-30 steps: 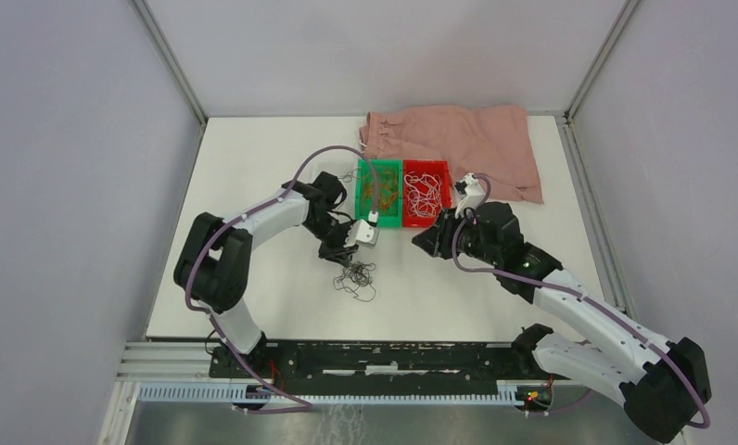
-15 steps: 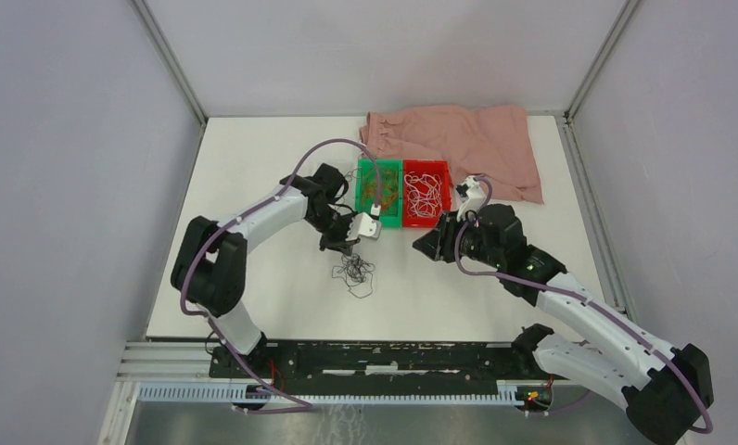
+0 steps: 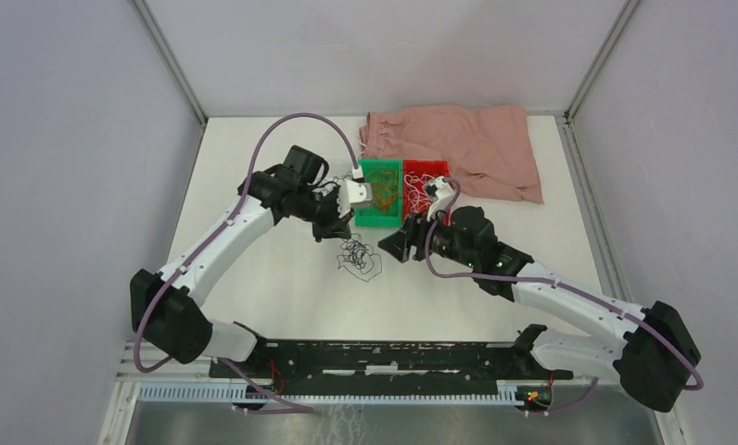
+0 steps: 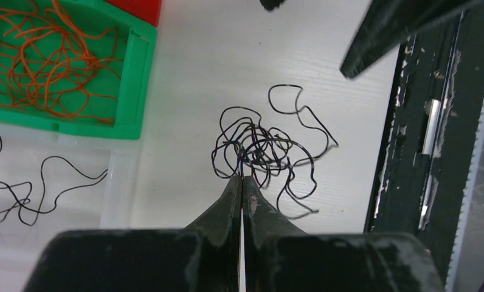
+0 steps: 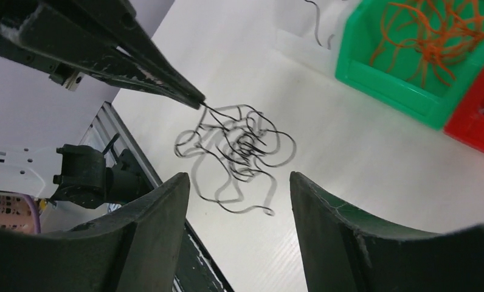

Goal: Untangle the cables
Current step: Untie the cable.

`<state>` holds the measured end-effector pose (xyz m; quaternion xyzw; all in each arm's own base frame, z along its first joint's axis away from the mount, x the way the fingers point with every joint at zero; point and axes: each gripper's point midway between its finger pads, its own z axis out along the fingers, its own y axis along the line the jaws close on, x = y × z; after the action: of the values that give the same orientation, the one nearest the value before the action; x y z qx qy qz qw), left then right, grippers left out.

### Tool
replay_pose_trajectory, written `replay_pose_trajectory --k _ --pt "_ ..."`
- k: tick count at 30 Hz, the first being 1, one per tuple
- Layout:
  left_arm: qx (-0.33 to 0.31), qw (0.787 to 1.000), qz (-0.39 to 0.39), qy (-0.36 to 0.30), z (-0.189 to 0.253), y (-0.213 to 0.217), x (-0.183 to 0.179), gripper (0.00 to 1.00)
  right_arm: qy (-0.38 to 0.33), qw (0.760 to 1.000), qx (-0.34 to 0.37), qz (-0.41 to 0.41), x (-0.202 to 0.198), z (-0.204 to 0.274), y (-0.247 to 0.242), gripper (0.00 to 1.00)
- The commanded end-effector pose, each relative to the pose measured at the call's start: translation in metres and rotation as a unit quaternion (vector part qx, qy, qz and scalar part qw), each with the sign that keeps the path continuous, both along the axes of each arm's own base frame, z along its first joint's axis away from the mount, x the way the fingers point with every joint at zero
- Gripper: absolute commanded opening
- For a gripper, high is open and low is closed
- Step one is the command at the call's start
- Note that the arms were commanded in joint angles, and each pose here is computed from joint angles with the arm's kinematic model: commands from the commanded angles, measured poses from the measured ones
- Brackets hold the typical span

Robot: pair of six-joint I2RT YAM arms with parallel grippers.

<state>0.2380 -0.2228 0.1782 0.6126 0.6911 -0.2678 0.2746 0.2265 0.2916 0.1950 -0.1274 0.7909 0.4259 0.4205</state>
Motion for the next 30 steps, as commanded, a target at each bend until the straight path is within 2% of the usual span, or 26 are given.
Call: replay_pose_trajectory --k 1,7,17,23,30 --pt "-0.035 0.996 0.078 0.026 0.018 -0.006 0.001 0.03 -0.085 0.995 0.058 0.011 0.009 0.055 0.034 0.69" --pt "-0.036 0.993 0.116 -0.001 0.024 0.000 0.009 0.03 -0.069 0.994 0.087 0.022 0.008 0.055 0.065 0.69" --pt "-0.041 0.991 0.124 -0.003 0.040 0.002 0.007 0.03 -0.087 0.996 0.034 0.011 0.018 0.030 0.082 0.61" --pt "-0.053 0.992 0.114 0.006 0.065 0.001 -0.003 0.03 -0.097 0.995 0.024 0.024 0.019 0.023 0.095 0.53" --pt "-0.055 0.994 0.093 0.001 0.100 0.007 -0.019 0.03 -0.101 0.995 0.004 -0.003 0.028 0.011 0.092 0.47"
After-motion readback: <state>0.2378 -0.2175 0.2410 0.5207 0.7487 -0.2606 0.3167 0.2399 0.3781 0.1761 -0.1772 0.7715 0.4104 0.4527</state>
